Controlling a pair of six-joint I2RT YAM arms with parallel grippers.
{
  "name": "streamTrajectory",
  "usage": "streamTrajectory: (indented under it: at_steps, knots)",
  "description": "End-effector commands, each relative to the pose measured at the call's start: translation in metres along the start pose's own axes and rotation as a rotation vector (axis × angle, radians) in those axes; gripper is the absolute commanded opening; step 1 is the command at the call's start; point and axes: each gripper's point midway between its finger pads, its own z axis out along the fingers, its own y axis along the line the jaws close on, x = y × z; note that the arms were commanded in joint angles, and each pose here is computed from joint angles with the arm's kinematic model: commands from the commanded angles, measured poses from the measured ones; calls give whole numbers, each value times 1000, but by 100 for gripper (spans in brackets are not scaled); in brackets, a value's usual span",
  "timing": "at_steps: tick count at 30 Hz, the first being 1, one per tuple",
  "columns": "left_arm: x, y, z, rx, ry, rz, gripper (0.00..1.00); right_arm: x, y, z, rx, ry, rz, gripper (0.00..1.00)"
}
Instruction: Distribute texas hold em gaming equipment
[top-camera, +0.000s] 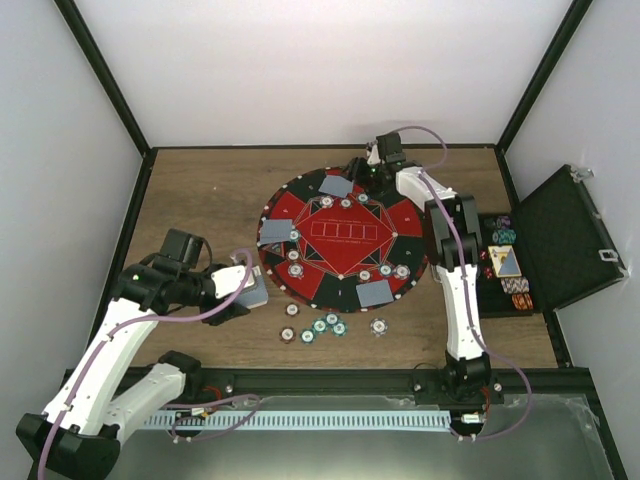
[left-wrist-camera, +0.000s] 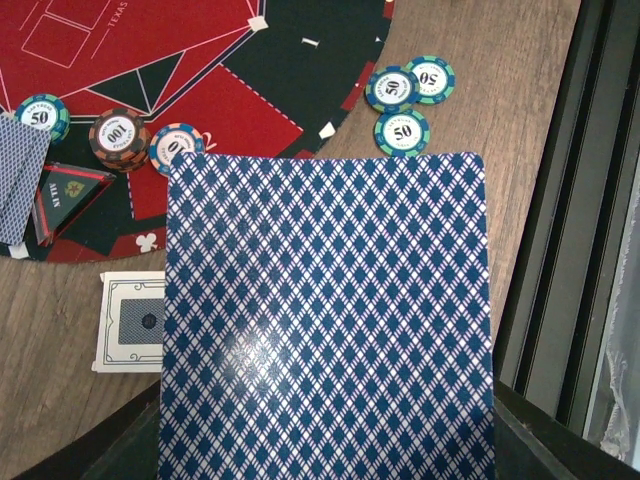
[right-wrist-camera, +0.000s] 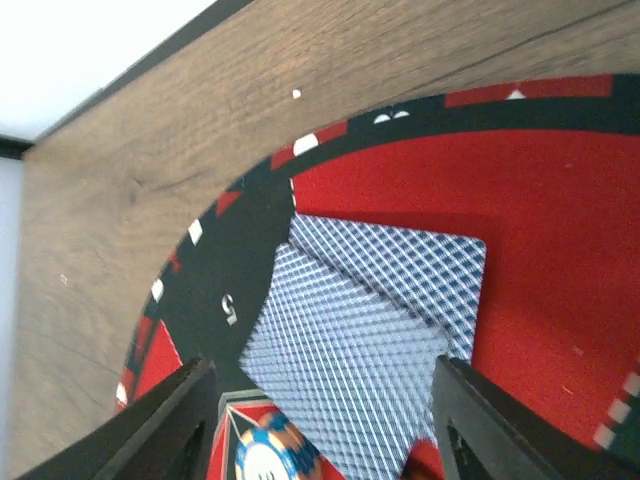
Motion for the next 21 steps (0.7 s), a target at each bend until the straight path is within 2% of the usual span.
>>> streamTrajectory:
  at_steps: [1, 5, 7, 12, 17, 21]
  knots:
    - [-12, 2, -6, -9, -42, -5, 9, -23, 28, -57, 64, -102, -88, 65]
    - [-14, 2, -6, -8, -50, -10, 9, -7, 51, -98, 19, -131, -92, 74]
    - [-12, 1, -6, -2, -43, -8, 9, 23, 60, -112, -28, -110, -87, 80]
    - [-10, 0, -3, 12, -37, 0, 9, 119, 116, -146, -193, -11, -116, 90]
    - [-15, 1, -2, 29, -52, -10, 9, 222, 170, -165, -372, 129, -126, 94]
    - [-16, 3, 0, 18, -58, -7, 9, 277, 212, -181, -516, 219, -151, 95]
